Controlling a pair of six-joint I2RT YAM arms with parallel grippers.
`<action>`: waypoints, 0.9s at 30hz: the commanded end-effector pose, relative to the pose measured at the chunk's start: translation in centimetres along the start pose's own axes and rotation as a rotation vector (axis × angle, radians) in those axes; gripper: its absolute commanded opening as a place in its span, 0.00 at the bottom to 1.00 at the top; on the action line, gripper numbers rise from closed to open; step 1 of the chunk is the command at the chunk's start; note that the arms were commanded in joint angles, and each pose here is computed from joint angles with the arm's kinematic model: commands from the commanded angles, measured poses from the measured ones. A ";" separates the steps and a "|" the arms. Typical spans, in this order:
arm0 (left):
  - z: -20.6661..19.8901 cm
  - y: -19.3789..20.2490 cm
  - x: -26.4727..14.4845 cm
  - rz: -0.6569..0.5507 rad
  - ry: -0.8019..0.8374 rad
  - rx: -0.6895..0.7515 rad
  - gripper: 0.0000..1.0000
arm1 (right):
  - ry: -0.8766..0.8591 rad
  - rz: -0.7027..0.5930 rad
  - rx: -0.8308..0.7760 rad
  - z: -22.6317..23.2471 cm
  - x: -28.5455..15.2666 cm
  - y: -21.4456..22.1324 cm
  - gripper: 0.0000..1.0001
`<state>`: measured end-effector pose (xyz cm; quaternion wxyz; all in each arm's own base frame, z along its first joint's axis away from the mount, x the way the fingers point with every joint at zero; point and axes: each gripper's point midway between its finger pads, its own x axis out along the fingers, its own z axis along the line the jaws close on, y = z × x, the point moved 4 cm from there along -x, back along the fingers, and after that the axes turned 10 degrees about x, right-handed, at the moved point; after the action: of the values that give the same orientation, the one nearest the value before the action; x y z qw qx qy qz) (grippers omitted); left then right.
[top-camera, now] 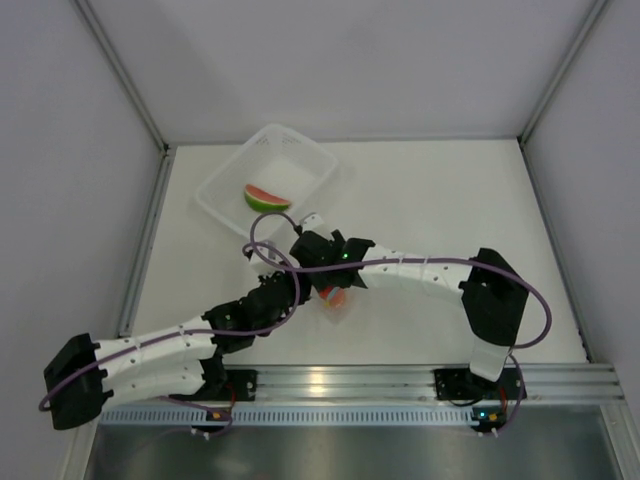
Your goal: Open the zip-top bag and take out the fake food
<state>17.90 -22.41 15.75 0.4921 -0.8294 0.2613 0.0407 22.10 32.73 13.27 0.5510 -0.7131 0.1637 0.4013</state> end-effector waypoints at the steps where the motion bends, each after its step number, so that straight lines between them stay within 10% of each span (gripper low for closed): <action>1: -3.8 -0.9 -0.7 0.025 0.151 -0.019 0.00 | -0.022 -0.104 0.115 2.4 -1.3 -3.9 0.39; 27: -2.2 0.4 0.1 0.023 0.058 0.001 0.00 | -0.361 -0.209 0.316 0.9 -7.0 -5.6 0.32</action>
<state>17.49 -23.72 15.86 0.5007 -0.8197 0.2767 0.0286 20.14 31.33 19.19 0.6533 -0.6077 0.1087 0.4382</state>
